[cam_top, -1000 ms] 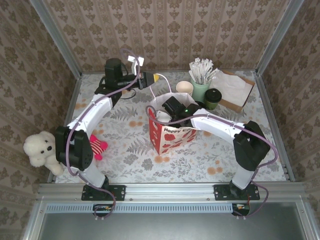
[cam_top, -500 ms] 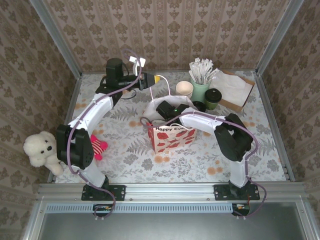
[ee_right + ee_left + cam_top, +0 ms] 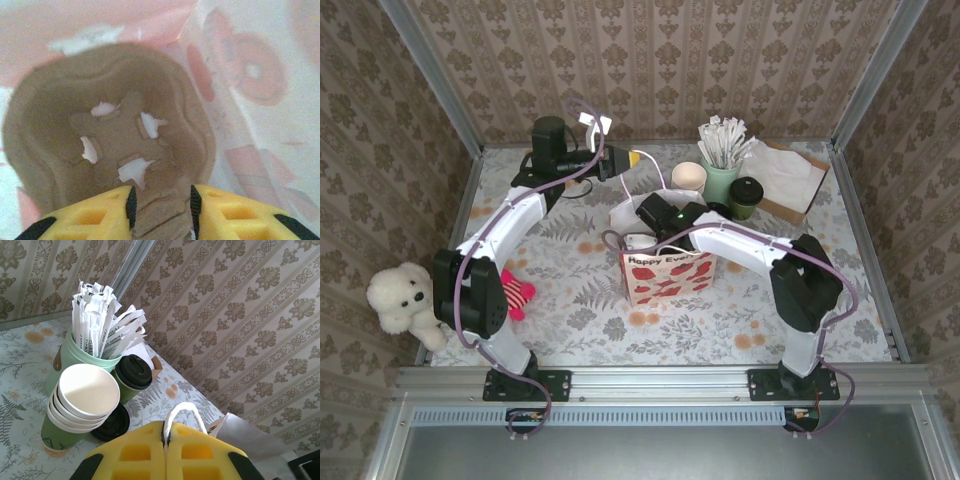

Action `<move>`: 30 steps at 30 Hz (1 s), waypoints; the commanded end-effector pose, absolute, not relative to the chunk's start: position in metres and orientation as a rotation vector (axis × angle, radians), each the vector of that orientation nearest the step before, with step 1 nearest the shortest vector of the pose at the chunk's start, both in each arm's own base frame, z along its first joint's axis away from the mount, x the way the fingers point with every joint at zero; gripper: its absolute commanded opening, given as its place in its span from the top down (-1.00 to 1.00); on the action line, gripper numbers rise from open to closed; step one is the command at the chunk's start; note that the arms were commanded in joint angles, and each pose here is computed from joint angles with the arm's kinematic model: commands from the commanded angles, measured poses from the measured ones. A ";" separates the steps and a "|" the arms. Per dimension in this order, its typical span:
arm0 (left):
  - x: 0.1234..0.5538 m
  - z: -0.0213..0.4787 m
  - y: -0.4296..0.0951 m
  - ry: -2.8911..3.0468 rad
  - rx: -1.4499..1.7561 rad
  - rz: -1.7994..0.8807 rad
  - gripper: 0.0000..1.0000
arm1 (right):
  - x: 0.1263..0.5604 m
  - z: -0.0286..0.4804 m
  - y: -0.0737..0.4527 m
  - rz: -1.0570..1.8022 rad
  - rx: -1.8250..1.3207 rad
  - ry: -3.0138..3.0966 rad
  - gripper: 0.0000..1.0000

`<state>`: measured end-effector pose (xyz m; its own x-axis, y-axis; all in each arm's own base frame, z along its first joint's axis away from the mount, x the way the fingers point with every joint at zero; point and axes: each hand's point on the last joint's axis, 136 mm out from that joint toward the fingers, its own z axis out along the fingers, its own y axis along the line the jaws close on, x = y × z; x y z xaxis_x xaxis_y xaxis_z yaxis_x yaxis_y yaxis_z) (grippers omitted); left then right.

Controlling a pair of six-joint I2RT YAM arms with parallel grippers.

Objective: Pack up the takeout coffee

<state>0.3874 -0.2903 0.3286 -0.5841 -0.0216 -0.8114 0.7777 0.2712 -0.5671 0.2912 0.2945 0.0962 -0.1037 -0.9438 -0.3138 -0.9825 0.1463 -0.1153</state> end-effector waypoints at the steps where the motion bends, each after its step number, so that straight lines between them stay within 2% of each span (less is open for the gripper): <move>1: 0.383 0.336 -0.289 1.801 0.712 -1.402 1.00 | 0.275 0.094 0.301 0.301 -1.882 2.096 0.22; 5: 0.384 0.336 -0.288 1.809 0.701 -1.388 1.00 | 0.271 0.075 0.298 0.328 -1.922 2.160 0.20; 9: 0.387 0.335 -0.290 1.813 0.695 -1.375 1.00 | 0.276 0.057 0.291 0.258 -1.958 2.204 0.05; 12: 0.389 0.331 -0.292 1.831 0.687 -1.380 1.00 | 0.279 0.049 0.284 0.195 -1.986 2.242 0.01; 23: 0.389 0.336 -0.295 1.813 0.696 -1.412 1.00 | 0.271 0.091 0.302 0.348 -1.945 2.123 -0.10; 30: 0.387 0.340 -0.296 1.798 0.712 -1.422 1.00 | 0.268 0.052 0.284 0.242 -2.051 2.272 -0.09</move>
